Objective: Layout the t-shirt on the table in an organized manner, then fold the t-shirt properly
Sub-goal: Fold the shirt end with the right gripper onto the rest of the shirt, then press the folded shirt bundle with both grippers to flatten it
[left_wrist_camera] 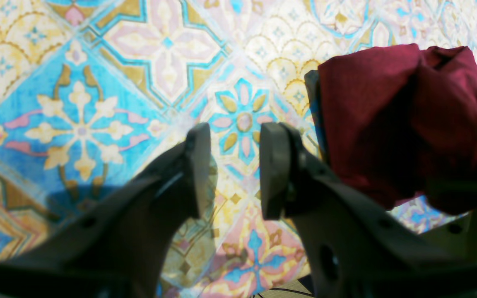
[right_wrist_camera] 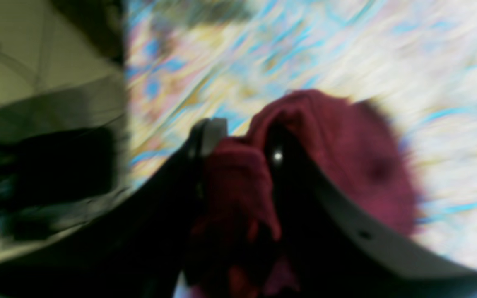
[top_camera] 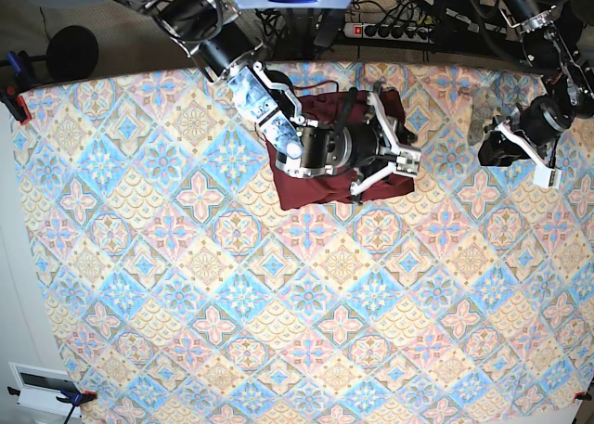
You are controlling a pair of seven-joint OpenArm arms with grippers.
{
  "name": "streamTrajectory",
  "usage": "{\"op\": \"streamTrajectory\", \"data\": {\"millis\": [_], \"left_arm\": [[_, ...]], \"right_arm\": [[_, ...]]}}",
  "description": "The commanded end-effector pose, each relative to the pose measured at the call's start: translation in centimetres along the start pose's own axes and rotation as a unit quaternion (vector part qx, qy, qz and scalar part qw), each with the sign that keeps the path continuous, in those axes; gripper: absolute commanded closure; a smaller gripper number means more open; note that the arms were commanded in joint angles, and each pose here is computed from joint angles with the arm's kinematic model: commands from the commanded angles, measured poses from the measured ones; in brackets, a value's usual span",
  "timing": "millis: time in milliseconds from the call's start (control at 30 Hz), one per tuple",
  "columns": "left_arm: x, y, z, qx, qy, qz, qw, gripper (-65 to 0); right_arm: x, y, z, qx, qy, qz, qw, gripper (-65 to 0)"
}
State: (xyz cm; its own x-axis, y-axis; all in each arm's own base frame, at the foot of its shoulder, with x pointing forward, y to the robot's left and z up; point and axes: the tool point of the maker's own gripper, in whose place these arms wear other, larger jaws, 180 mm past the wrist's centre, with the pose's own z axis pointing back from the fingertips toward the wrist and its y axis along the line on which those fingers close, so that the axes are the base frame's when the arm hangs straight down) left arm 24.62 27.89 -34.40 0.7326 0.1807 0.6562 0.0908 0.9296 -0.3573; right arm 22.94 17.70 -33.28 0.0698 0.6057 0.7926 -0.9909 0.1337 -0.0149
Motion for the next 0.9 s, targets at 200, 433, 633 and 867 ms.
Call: {"op": "streamTrajectory", "data": {"millis": [200, 433, 633, 867], "left_arm": [[1.2, -0.1, 0.5, -0.002, -0.019, -0.010, 1.000, -19.7], [0.8, -1.7, -0.8, -0.026, 0.000, -0.026, 0.999, -19.7], [1.5, -1.9, -0.9, -0.029, -0.008, -0.028, 0.999, -19.7], [1.3, -1.9, -0.8, -0.028, -0.005, -0.030, 0.999, -19.7]], "right_arm": [[3.5, -3.7, 3.9, -0.071, -0.070, 0.003, 0.9950, -13.0], [4.1, -4.1, 7.1, -0.099, -0.127, -0.043, 0.9860, -13.0], [3.9, -3.5, 6.8, -0.089, -0.131, -0.055, 0.9858, -13.1], [3.0, -3.6, 6.2, -0.085, -0.122, -0.068, 0.9865, -13.0]]}}
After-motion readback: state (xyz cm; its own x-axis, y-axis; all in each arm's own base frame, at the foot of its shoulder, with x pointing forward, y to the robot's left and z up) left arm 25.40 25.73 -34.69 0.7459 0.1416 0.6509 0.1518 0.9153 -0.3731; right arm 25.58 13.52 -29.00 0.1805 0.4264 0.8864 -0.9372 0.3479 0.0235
